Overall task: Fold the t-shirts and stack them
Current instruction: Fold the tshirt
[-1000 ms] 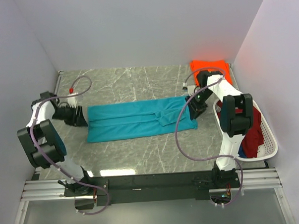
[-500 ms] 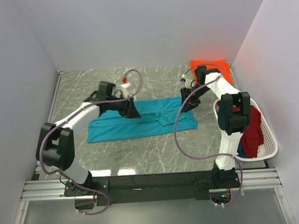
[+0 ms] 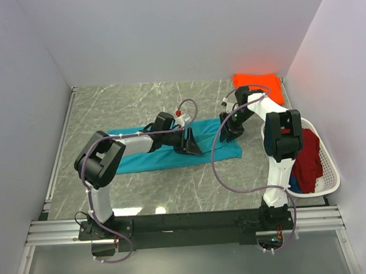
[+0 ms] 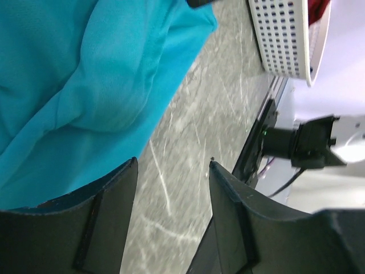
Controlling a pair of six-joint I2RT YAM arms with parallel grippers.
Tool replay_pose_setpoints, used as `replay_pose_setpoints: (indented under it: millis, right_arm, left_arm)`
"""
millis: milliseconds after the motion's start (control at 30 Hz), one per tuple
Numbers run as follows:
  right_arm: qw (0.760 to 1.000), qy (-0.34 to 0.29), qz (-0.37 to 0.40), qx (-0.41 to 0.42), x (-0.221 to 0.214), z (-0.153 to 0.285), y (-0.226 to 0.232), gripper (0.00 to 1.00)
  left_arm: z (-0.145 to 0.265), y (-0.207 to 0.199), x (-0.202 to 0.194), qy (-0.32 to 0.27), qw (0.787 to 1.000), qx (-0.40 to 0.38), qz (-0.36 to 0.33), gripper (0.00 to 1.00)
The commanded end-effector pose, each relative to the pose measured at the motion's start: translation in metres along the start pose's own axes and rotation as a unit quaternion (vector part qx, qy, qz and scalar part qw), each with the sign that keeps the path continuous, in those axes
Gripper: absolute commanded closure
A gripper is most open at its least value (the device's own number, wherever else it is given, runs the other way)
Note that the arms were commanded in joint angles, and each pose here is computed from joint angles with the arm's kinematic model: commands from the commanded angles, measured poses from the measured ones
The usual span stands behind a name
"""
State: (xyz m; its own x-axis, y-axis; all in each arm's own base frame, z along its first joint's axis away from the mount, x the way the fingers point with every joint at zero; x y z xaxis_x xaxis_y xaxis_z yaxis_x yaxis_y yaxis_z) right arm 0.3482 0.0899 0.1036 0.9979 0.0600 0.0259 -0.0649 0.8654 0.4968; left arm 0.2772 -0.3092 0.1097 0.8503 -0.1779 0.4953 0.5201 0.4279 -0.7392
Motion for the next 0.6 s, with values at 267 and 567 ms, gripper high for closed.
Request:
replay_pose_setpoints:
  millis: [267,567]
  right_arm:
    - [1.000,0.013,-0.027,-0.006,-0.007,-0.012,-0.014,0.48]
    - [1.000,0.010,-0.025,-0.002,0.000,-0.012,-0.014,0.51]
  left_arm:
    - [-0.034,0.015,0.007,-0.022,0.998,0.021,0.051,0.41]
    - [-0.038,0.009,0.026,-0.040,0.998,0.012,0.040,0.44]
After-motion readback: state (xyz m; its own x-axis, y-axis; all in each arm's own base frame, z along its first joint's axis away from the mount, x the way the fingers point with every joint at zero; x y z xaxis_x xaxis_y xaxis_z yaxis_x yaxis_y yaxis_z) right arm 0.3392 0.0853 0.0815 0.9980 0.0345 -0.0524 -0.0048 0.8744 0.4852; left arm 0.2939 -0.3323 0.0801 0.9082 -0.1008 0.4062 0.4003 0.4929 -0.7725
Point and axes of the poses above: each gripper's point midway between its finger pads, its own z axis back along the fingers, its own y axis along the line the jaws close on, x = y × z, the point moved 6 cm from there along z, back along the fingers, and after that the axes turned 7 degrees about -z, right-handed, at the moved point
